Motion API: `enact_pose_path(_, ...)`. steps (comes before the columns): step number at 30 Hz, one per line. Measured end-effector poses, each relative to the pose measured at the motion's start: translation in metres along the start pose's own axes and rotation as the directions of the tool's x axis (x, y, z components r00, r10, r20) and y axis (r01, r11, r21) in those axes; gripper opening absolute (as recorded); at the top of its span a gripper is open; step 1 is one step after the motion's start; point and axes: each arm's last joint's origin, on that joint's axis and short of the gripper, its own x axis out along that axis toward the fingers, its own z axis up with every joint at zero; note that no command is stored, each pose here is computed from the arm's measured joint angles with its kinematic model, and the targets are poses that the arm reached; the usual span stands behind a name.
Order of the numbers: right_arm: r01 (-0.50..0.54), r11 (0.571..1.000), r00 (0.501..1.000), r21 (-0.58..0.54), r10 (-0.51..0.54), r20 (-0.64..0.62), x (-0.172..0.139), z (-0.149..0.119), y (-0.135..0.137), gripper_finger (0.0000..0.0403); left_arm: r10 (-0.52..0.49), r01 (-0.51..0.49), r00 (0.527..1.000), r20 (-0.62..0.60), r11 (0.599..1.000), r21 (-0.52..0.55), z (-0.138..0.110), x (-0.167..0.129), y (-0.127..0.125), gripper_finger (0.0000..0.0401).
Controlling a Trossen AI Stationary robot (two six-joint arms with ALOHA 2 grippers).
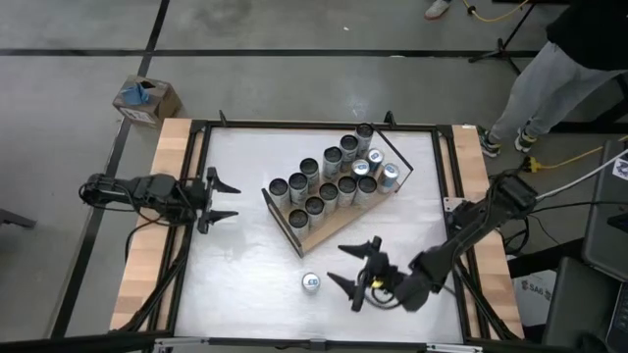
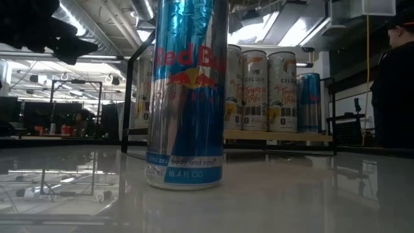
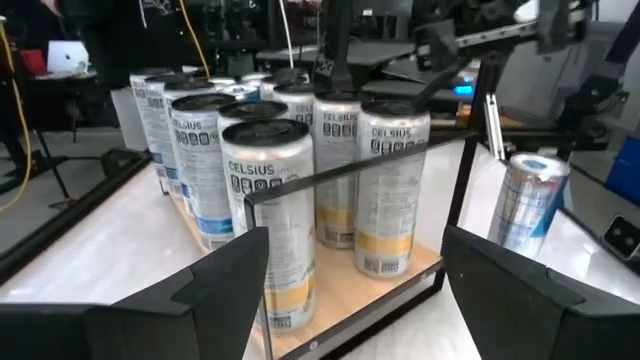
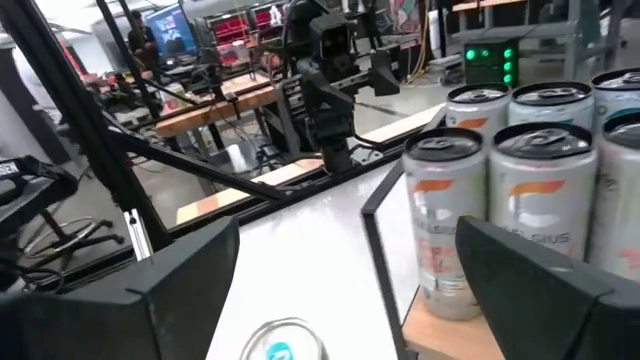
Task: Place canned beverage on shelf
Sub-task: Put the blue soda can on the shelf
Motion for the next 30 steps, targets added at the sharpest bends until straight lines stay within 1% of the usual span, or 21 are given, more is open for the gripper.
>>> enact_pose_path(4,0.027,1.000,1.000,-0.014,-0.027,0.013,0.002,-0.011,0.019,0.0360,0.004,-0.003,0.999,-0.034,1.000,0.009,-0.003,0.000,0.000,0.0289)
enact_pose_path(7,0.037,0.999,0.999,-0.016,-0.036,0.021,0.001,-0.018,0.030,0.0360,0.013,-0.013,0.996,-0.090,1.000,0.000,-0.009,0.000,0.001,0.0289)
enact_pose_path(9,0.041,0.999,0.999,-0.015,-0.040,0.027,0.000,-0.021,0.037,0.0360,0.040,-0.045,0.990,-0.134,0.998,-0.037,-0.013,-0.001,0.002,0.0289)
enact_pose_path(13,0.049,0.999,0.998,-0.009,-0.049,0.039,-0.002,-0.025,0.047,0.0360,0.107,-0.121,0.986,-0.131,0.988,-0.098,-0.013,-0.001,0.004,0.0289)
enact_pose_path(15,0.049,0.999,0.998,-0.005,-0.049,0.040,-0.001,-0.026,0.050,0.0360,0.120,-0.136,0.984,-0.130,0.984,-0.116,-0.013,-0.001,0.004,0.0289)
enact_pose_path(18,0.038,0.999,0.999,-0.006,-0.038,0.033,-0.001,-0.030,0.054,0.0360,0.113,-0.128,0.985,-0.131,0.985,-0.116,-0.013,-0.001,0.004,0.0289)
enact_pose_path(24,0.027,1.000,0.999,-0.001,-0.027,0.027,0.000,-0.031,0.055,0.0360,0.067,-0.083,0.988,-0.138,0.990,-0.113,-0.015,-0.001,0.002,0.0289)
enact_pose_path(30,0.030,1.000,0.999,0.002,-0.030,0.029,0.000,-0.031,0.055,0.0360,0.069,-0.087,0.980,-0.186,0.992,-0.087,-0.033,0.007,0.002,0.0289)
